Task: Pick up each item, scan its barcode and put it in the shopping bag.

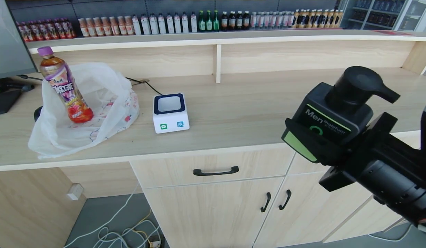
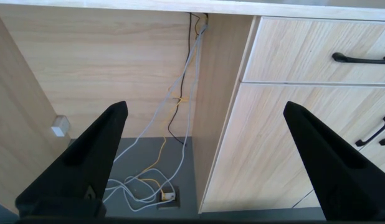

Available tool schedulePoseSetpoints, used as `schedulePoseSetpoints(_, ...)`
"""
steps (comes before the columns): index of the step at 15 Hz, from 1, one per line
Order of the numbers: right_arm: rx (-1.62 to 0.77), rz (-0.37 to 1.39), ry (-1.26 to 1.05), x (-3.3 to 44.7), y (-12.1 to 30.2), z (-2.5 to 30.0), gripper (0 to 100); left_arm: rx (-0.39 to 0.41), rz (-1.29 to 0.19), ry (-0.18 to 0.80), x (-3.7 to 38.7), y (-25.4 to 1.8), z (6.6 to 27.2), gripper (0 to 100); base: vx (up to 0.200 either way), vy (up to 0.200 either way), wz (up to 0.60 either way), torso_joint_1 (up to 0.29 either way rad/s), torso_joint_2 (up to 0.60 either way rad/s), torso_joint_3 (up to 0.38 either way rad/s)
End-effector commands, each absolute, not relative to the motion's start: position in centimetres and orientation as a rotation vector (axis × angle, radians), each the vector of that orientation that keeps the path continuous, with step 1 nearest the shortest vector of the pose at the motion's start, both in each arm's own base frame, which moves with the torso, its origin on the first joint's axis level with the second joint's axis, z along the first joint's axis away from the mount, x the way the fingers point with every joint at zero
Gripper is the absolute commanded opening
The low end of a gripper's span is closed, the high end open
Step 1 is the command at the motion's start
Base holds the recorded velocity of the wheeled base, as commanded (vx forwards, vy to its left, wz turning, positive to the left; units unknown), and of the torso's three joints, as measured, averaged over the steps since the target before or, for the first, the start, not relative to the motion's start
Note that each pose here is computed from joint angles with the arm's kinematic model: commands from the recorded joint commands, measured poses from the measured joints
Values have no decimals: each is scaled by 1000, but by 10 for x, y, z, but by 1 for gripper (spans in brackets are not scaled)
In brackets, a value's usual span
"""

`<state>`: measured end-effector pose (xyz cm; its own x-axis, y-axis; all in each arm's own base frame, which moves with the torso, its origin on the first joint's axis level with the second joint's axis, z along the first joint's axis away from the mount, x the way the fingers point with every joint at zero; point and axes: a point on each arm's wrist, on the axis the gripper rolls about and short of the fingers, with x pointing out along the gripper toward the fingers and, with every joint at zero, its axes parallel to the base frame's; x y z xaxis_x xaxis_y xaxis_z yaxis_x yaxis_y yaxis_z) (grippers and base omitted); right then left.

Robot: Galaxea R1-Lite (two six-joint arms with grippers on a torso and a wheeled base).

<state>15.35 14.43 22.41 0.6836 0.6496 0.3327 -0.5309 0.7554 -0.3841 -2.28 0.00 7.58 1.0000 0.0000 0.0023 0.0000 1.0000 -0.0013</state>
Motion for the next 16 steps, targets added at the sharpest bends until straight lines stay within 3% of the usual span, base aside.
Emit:
schedulePoseSetpoints(1, -353, 698, -489, 146, 149, 218, 0, -2, 0, -3, -23, 0, 76, 100, 0, 0, 0, 0, 0, 0)
schedulePoseSetpoints(6, -762, 666, -658, 143, 171, 207, 0, -2, 0, -3, -23, 0, 76, 100, 0, 0, 0, 0, 0, 0)
schedulePoseSetpoints(10, -920, 650, -773, 150, 187, 186, 0, -2, 0, -3, -23, 0, 76, 100, 0, 0, 0, 0, 0, 0)
schedulePoseSetpoints(13, -1129, 625, -911, 147, 190, 185, 0, -2, 0, -3, -23, 0, 76, 100, 0, 0, 0, 0, 0, 0)
schedulePoseSetpoints(16, -1223, 545, -1085, 145, 196, 203, 0, -2, 0, -3, -23, 0, 76, 100, 0, 0, 0, 0, 0, 0)
